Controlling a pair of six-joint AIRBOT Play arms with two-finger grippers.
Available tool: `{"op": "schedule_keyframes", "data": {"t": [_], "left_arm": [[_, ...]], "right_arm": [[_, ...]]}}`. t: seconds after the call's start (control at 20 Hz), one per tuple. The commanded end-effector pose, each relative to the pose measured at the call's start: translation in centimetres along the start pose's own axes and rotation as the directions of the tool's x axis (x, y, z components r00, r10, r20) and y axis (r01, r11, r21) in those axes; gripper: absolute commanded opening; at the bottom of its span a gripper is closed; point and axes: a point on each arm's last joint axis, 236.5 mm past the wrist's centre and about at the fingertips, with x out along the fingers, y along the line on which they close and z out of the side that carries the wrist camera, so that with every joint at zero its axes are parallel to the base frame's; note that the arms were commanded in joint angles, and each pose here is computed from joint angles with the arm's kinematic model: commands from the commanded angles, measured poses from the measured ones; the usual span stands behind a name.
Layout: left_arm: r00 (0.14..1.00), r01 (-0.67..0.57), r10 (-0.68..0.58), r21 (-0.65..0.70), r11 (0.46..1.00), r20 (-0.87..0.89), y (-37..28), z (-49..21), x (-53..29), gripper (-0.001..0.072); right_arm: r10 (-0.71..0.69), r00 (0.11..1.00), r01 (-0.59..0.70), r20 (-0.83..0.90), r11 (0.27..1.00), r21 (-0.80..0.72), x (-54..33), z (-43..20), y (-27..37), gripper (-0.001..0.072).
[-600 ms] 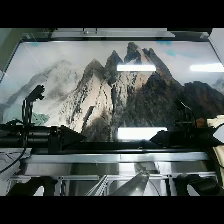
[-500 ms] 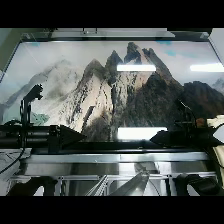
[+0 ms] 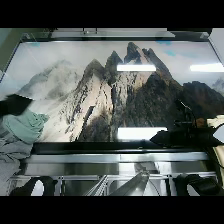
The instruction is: Fold the shirts.
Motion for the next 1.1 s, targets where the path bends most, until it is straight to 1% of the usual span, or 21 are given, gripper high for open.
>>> {"op": "schedule_keyframes", "data": {"t": [0.0, 0.1, 0.2, 0.25, 0.3, 0.4, 0.5, 0.6, 0.65, 0.7, 0.75, 0.8, 0.85, 0.9, 0.95, 1.0, 1.05], "left_arm": [[0.947, -0.305, 0.321, -0.258, 0.917, 0.020, 11.1, 2.1, -1.0, 0.0711], [0.924, -0.377, 0.350, -0.214, 0.901, -0.154, 13.5, -0.7, 2.0, 0.0711], [0.845, -0.486, 0.426, -0.130, 0.864, -0.322, 17.3, -3.9, 3.7, 0.0711], [0.811, -0.519, 0.449, -0.110, 0.847, -0.374, 19.2, -5.0, 4.6, 0.0710], [0.806, -0.519, 0.429, -0.137, 0.844, -0.407, 20.3, -5.8, 6.1, 0.0709], [0.815, -0.476, 0.352, -0.186, 0.860, -0.460, 21.0, -7.3, 9.5, 0.0708], [0.792, -0.440, 0.291, -0.171, 0.882, -0.537, 21.7, -9.8, 12.6, 0.0708], [0.776, -0.434, 0.272, -0.169, 0.885, -0.569, 22.6, -11.4, 14.9, 0.0705], [0.779, -0.428, 0.261, -0.179, 0.886, -0.570, 22.9, -11.7, 16.1, 0.0690], [0.794, -0.395, 0.226, -0.197, 0.897, -0.564, 22.5, -11.5, 17.4, 0.0689], [0.821, -0.330, 0.157, -0.233, 0.915, -0.549, 21.3, -10.9, 18.8, 0.0653], [0.839, -0.255, 0.072, -0.273, 0.928, -0.539, 19.7, -10.3, 19.7, 0.0365], [0.843, -0.181, -0.012, -0.304, 0.935, -0.538, 17.9, -9.6, 19.9, -0.0007], [0.853, -0.081, -0.116, -0.348, 0.934, -0.509, 15.5, -7.9, 19.8, 0.0014], [0.858, 0.034, -0.226, -0.389, 0.921, -0.461, 12.8, -5.7, 19.3, 0.0014], [0.849, 0.194, -0.364, -0.415, 0.889, -0.384, 9.1, -2.5, 17.9, 0.0014], [0.814, 0.369, -0.501, -0.405, 0.837, -0.295, 5.0, 0.9, 15.7, 0.0013]], "right_arm": [[0.000, 1.000, 0.000, 0.000, 1.000, -0.001, 0.0, 0.0, 0.0, 0.0024], [0.000, 1.000, 0.000, 0.000, 1.000, -0.001, 0.0, 0.0, 0.0, 0.0024], [0.000, 1.000, 0.000, 0.000, 1.000, -0.001, 0.0, 0.0, 0.0, 0.0024], [0.000, 1.000, 0.000, -0.001, 1.000, 0.000, 0.0, 0.0, 0.0, 0.0024], [0.000, 1.000, 0.000, 0.000, 1.000, -0.001, 0.0, 0.0, 0.0, 0.0024], [0.000, 1.000, 0.000, 0.000, 1.000, 0.000, 0.0, 0.0, 0.0, 0.0023], [0.000, 1.000, 0.000, 0.000, 1.000, 0.000, 0.0, 0.0, 0.0, 0.0024], [0.000, 1.000, 0.000, 0.000, 1.000, 0.000, 0.0, 0.0, 0.0, 0.0024], [0.000, 1.000, 0.000, 0.000, 1.000, -0.001, 0.0, 0.0, 0.0, 0.0024], [0.000, 1.000, 0.000, 0.000, 1.000, -0.001, 0.0, 0.0, 0.0, 0.0024], [0.000, 1.000, 0.000, 0.000, 1.000, -0.001, 0.0, 0.0, 0.0, 0.0024], [0.000, 1.000, 0.000, 0.000, 1.000, -0.001, 0.0, 0.0, 0.0, 0.0024], [0.000, 1.000, 0.000, 0.001, 1.000, 0.000, 0.0, 0.0, 0.0, 0.0024], [-0.001, 1.000, 0.001, 0.004, 1.000, -0.001, 0.0, 0.1, 0.0, 0.0024], [-0.001, 1.000, 0.001, 0.012, 1.000, 0.000, 0.0, 0.3, 0.0, 0.0024], [0.001, 1.000, -0.001, 0.025, 1.000, 0.002, 0.0, 0.6, 0.0, 0.0024], [0.006, 1.000, -0.006, 0.024, 1.000, 0.004, 0.1, 0.6, 0.1, 0.0024]]}}
